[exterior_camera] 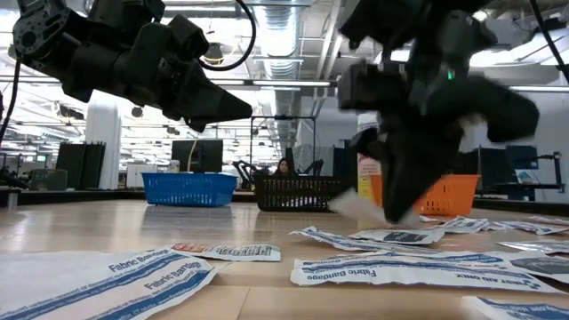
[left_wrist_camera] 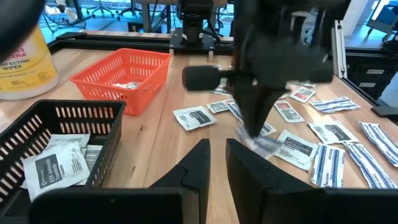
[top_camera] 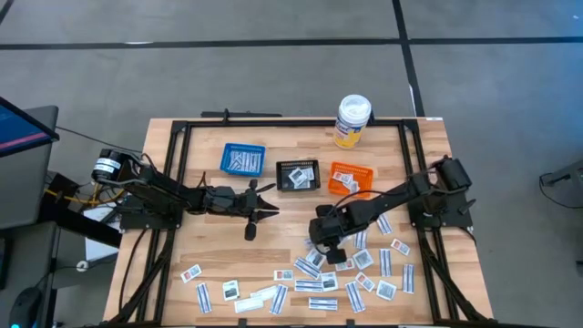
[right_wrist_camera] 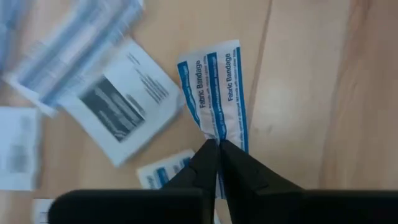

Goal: Pick & Place First Aid Supplies
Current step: Put the bandage into the blue container

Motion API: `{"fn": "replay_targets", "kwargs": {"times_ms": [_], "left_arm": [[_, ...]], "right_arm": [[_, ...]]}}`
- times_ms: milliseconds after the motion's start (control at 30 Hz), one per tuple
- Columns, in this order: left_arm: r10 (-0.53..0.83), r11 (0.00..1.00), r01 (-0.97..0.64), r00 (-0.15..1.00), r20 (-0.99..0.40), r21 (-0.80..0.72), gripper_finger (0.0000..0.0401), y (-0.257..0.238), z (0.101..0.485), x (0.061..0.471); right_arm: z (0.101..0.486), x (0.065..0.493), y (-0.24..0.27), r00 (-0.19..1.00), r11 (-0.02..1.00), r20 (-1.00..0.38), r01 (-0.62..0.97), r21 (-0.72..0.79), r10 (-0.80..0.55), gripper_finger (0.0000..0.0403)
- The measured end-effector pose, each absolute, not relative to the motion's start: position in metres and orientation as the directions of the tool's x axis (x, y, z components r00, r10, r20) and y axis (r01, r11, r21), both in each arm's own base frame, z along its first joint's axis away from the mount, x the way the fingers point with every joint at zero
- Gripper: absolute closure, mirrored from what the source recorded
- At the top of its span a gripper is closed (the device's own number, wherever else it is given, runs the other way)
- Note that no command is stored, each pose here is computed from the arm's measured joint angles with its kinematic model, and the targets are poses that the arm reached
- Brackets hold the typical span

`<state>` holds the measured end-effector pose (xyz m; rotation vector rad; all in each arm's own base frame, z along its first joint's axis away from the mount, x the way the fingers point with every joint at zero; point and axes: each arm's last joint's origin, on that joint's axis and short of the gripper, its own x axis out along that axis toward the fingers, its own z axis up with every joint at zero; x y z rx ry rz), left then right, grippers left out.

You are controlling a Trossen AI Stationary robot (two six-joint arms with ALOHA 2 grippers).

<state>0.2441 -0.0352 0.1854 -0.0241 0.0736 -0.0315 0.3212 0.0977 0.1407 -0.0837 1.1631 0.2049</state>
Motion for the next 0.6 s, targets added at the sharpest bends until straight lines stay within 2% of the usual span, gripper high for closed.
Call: {"fn": "replay_targets", "kwargs": {"times_ms": [233, 400, 467, 600], "left_arm": [[-0.032, 0.999, 0.031, 0.997, -0.073, -0.026, 0.0348, -0.035, 0.185, 0.244], [-0.073, 0.997, 0.072, 0.996, -0.059, -0.03, 0.0348, -0.036, 0.187, 0.244], [-0.126, 0.992, 0.125, 0.992, -0.032, -0.028, 0.0348, -0.038, 0.189, 0.244], [-0.176, 0.981, 0.171, 0.983, 0.051, 0.089, 0.034, -0.041, 0.197, 0.244]], "right_arm": [[0.189, 0.311, 0.094, 0.502, 0.973, -0.852, -0.23, 0.032, 0.147, 0.04], [0.23, 0.299, 0.087, 0.625, 0.95, -0.764, -0.306, -0.055, 0.157, 0.0402], [0.239, 0.296, 0.08, 0.706, 0.936, -0.683, -0.338, -0.095, 0.185, 0.0402], [0.233, 0.295, 0.055, 0.818, 0.891, -0.437, -0.448, -0.079, 0.373, 0.0402]]}}
